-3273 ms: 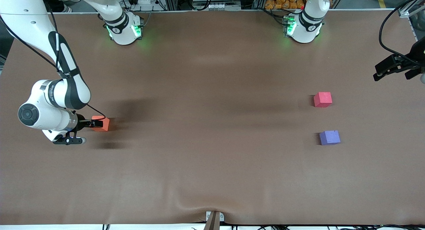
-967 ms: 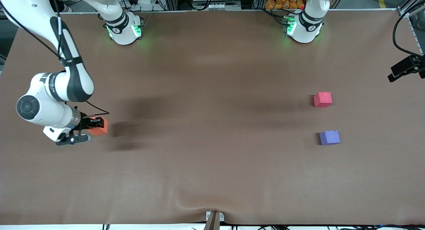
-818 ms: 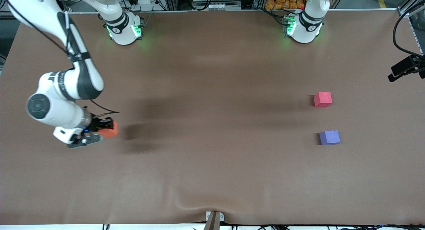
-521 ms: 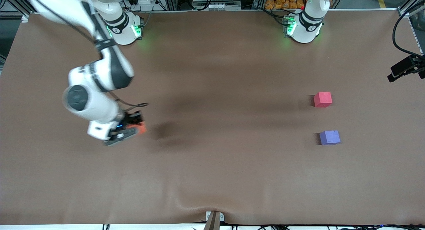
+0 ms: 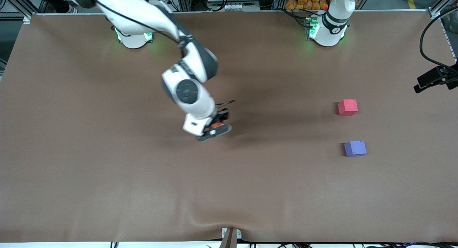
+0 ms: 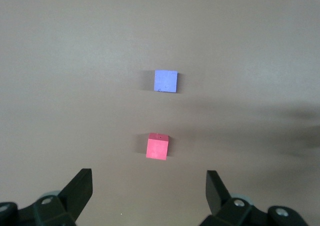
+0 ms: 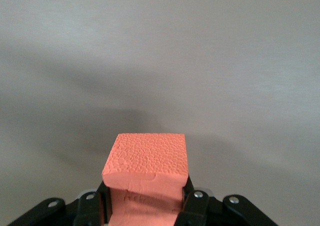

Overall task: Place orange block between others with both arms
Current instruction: 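Carry the orange cube with the right gripper toward the table middle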

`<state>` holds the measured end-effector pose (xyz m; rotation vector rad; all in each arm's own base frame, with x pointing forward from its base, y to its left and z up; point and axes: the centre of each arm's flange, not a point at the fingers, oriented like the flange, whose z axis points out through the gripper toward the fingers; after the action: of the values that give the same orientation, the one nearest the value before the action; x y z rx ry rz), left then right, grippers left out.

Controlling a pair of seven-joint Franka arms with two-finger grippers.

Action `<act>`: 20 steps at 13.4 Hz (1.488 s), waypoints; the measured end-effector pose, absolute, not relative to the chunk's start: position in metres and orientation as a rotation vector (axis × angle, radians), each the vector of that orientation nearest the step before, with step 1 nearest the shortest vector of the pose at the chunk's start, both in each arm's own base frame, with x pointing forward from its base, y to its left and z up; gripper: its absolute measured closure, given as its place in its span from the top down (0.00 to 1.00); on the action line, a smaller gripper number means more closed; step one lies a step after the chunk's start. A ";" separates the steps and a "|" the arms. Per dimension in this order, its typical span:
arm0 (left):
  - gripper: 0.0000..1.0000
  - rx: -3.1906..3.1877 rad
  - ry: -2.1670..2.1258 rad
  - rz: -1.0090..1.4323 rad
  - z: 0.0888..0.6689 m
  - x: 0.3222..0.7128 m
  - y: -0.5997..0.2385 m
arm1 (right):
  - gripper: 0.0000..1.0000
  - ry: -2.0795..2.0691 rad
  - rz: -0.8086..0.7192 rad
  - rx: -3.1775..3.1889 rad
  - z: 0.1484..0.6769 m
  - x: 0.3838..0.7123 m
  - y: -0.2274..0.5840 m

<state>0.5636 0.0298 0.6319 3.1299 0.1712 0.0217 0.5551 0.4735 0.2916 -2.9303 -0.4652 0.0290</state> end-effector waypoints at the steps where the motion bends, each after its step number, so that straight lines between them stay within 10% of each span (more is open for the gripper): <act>1: 1.00 3.130 0.157 0.021 0.632 0.564 0.030 | 0.53 -0.442 0.033 -2.932 0.282 0.549 0.484; 17: 1.00 3.113 0.085 0.057 0.644 0.559 0.041 | 0.53 0.204 0.088 -2.952 0.219 0.498 0.556; 20: 1.00 3.113 0.083 0.055 0.643 0.560 0.041 | 0.79 0.196 0.069 -2.964 0.218 0.499 0.555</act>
<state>0.5597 0.0408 0.6428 3.1128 0.0825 0.0550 0.4993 0.5546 0.2179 -2.9642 0.1956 0.0694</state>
